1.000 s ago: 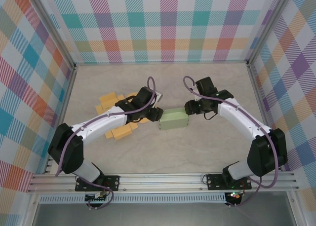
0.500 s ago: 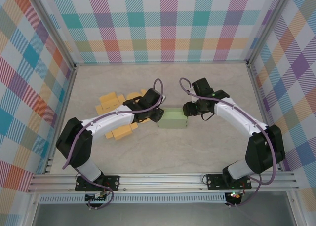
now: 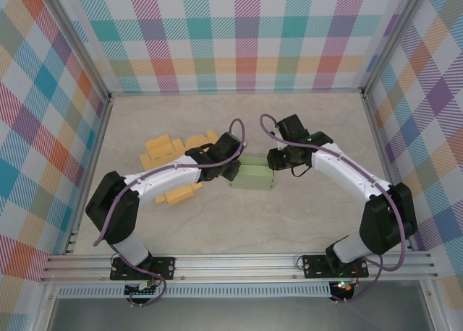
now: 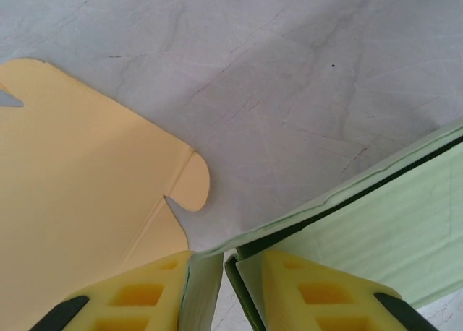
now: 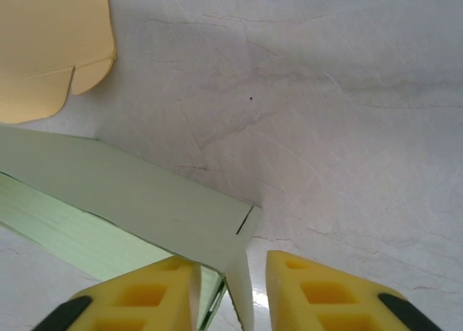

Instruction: Fold the paper box

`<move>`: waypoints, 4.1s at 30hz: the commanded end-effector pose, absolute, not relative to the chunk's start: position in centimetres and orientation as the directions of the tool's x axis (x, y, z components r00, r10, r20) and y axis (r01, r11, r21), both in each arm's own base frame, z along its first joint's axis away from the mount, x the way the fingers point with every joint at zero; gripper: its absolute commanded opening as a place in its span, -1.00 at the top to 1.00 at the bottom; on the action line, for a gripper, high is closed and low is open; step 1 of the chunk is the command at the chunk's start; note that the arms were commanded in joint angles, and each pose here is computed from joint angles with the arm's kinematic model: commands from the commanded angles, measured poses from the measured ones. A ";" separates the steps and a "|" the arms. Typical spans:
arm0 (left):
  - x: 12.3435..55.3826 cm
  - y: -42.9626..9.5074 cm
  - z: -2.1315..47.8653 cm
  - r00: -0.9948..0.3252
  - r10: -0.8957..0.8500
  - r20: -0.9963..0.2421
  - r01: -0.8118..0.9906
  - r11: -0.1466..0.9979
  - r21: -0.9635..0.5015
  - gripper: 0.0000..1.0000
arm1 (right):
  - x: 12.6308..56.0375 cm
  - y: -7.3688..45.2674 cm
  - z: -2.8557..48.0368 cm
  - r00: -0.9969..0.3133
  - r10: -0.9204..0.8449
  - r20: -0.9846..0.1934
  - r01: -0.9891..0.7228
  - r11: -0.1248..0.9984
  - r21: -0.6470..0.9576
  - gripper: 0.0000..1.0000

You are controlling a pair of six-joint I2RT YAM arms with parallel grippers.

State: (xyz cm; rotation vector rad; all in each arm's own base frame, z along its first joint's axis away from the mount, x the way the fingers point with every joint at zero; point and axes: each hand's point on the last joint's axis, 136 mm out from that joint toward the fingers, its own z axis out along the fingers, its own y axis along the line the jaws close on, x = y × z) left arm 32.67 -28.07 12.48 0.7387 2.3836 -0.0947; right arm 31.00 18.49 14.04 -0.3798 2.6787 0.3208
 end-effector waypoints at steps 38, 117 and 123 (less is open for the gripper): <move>30.6 -30.8 12.7 -0.703 0.347 -0.621 0.429 0.903 0.019 0.83 | 29.7 20.3 12.7 -0.940 -0.060 -0.337 -0.147 0.960 0.238 0.85; 31.6 -27.8 14.9 -0.754 0.214 -0.621 0.320 0.945 -0.063 1.00 | 29.7 20.4 12.7 -0.926 -0.113 -0.361 -0.162 0.981 0.109 0.93; 31.6 -28.2 15.8 -0.762 0.131 -0.634 0.279 0.950 -0.139 1.00 | 29.7 20.1 12.8 -0.915 -0.122 -0.384 -0.161 0.984 0.071 0.95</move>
